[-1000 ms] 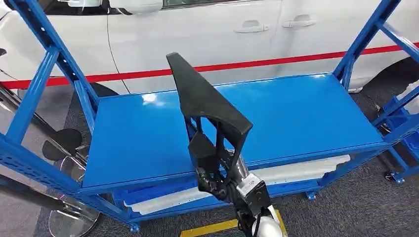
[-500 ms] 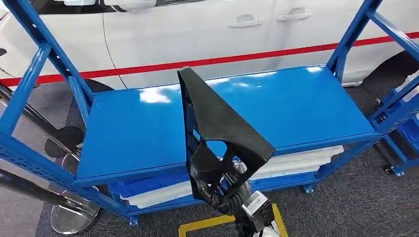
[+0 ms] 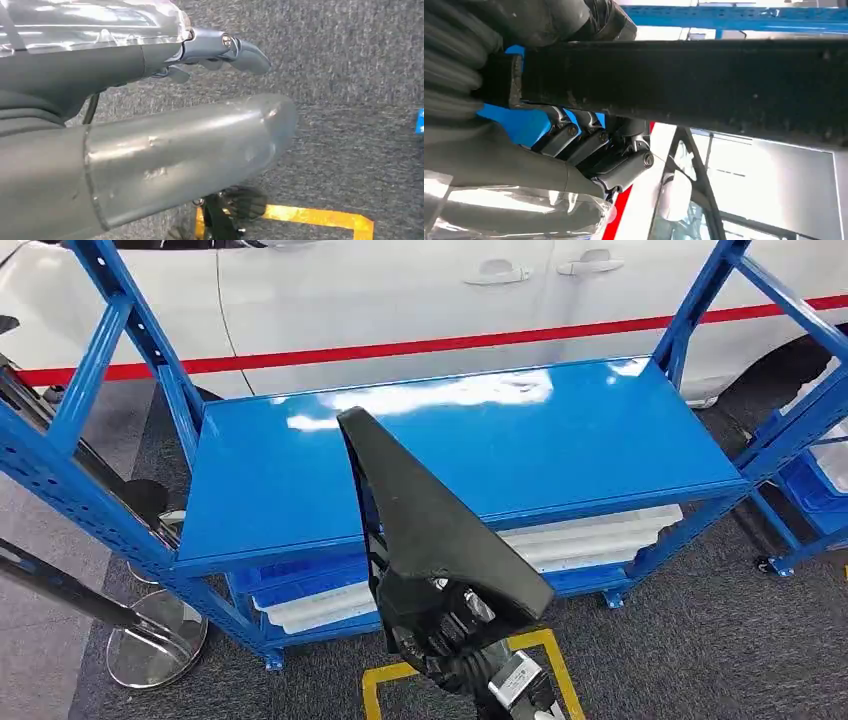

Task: Take the parts from the cabinet and place them on the table.

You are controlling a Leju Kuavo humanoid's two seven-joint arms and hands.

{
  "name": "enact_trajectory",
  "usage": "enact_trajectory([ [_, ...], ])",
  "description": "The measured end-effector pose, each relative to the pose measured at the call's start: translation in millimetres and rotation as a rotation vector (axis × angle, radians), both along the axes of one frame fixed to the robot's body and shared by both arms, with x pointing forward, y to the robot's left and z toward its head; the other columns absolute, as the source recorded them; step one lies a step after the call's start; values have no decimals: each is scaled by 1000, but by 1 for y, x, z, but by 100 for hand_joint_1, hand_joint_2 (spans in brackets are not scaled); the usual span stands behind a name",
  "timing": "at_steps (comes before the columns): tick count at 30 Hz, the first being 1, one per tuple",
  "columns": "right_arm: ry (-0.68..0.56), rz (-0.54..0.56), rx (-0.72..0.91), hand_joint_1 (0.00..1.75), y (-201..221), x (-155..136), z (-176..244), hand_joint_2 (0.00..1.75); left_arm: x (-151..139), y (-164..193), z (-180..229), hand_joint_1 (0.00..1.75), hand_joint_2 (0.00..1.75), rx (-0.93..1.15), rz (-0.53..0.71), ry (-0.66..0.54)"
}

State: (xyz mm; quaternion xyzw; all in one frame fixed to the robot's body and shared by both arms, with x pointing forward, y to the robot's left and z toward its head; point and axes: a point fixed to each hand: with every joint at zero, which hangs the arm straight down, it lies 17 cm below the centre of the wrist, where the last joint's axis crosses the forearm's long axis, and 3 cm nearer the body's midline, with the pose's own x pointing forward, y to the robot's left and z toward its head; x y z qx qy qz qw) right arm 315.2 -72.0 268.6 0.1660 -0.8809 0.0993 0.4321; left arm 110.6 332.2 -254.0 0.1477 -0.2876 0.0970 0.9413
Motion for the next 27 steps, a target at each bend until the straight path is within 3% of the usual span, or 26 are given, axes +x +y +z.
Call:
enact_trajectory([
  [9,24,-24,32,175,-7,-7,-5,175,-4,3,0,0,0,-6,32,-2],
  [19,88,-152,138,175,-60,-20,-19,175,-9,13,2,0,0,8,69,-8],
  [27,166,-243,118,175,-84,-33,-48,175,-12,11,3,0,0,6,99,-13],
])
